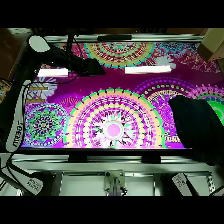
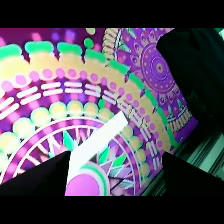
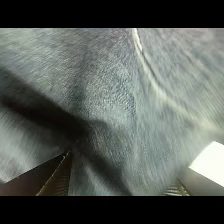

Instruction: Fold the shirts.

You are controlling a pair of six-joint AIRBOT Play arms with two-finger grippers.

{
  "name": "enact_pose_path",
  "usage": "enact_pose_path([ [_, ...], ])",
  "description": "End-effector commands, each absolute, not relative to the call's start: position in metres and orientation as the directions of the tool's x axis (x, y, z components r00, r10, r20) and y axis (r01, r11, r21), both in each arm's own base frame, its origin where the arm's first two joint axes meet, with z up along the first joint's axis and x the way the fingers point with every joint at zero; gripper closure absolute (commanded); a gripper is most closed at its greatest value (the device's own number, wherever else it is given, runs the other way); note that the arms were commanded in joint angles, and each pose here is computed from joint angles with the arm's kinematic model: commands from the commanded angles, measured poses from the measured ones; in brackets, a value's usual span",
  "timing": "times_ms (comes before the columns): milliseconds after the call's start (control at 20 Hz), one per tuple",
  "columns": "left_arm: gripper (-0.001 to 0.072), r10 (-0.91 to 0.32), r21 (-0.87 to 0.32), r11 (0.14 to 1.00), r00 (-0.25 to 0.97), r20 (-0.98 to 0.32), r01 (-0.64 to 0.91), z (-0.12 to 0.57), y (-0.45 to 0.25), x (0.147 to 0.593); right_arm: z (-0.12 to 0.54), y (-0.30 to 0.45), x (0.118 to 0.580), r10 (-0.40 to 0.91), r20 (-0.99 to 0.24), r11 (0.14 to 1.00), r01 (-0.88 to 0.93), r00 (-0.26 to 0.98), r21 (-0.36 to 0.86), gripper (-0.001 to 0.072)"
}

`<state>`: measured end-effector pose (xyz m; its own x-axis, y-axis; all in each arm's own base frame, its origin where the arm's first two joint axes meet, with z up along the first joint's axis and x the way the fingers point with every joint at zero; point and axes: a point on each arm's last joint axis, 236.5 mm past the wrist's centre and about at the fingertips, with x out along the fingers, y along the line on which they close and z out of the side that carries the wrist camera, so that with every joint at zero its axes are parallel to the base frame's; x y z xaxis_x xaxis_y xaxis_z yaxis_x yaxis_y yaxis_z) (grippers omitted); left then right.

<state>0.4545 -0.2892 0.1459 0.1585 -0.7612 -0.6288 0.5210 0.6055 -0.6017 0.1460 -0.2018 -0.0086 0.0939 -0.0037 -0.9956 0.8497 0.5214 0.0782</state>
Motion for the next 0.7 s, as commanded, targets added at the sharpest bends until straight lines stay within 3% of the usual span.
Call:
enact_pose_path([
  [0,0.0049,-0.618,-0.530,0.707,0.044,-0.785,0.469,0.109,-0.244,0.430,0.053,-0.234,0.132,-0.201,-0.976,0.566,0.823,0.079,-0.050,0.0085],
  [50,0.0059,-0.532,-0.466,0.763,0.024,-0.846,0.448,0.095,-0.224,0.425,0.083,-0.243,0.140,-0.260,-0.959,0.571,0.819,0.112,-0.059,0.0086],
  [100,0.0151,-0.419,-0.373,0.820,0.012,-0.908,0.433,0.080,-0.199,0.422,0.110,-0.246,0.155,-0.304,-0.939,0.595,0.802,0.163,-0.054,0.0086],
  [150,0.0195,-0.309,-0.285,0.877,0.002,-0.951,0.387,0.069,-0.175,0.419,0.136,-0.241,0.178,-0.334,-0.914,0.645,0.763,0.230,-0.043,0.0086],
  [250,0.0195,-0.180,-0.176,0.920,-0.023,-0.983,0.351,0.062,-0.147,0.412,0.169,-0.212,0.223,-0.342,-0.878,0.759,0.649,0.335,-0.047,0.0086],
  [450,0.0195,-0.256,-0.211,0.882,0.054,-0.965,0.421,0.077,-0.176,0.408,0.157,-0.113,0.289,-0.211,-0.905,0.917,0.396,0.370,-0.052,0.0087],
  [550,0.0196,-0.272,-0.199,0.891,0.129,-0.954,0.409,0.075,-0.192,0.402,0.126,-0.058,0.305,-0.125,-0.953,0.975,0.214,0.275,-0.066,0.0087],
  [650,0.0196,-0.191,-0.116,0.930,0.188,-0.963,0.349,0.055,-0.182,0.384,0.096,-0.016,0.315,-0.079,-0.981,0.995,0.077,0.177,-0.066,0.0087],
])
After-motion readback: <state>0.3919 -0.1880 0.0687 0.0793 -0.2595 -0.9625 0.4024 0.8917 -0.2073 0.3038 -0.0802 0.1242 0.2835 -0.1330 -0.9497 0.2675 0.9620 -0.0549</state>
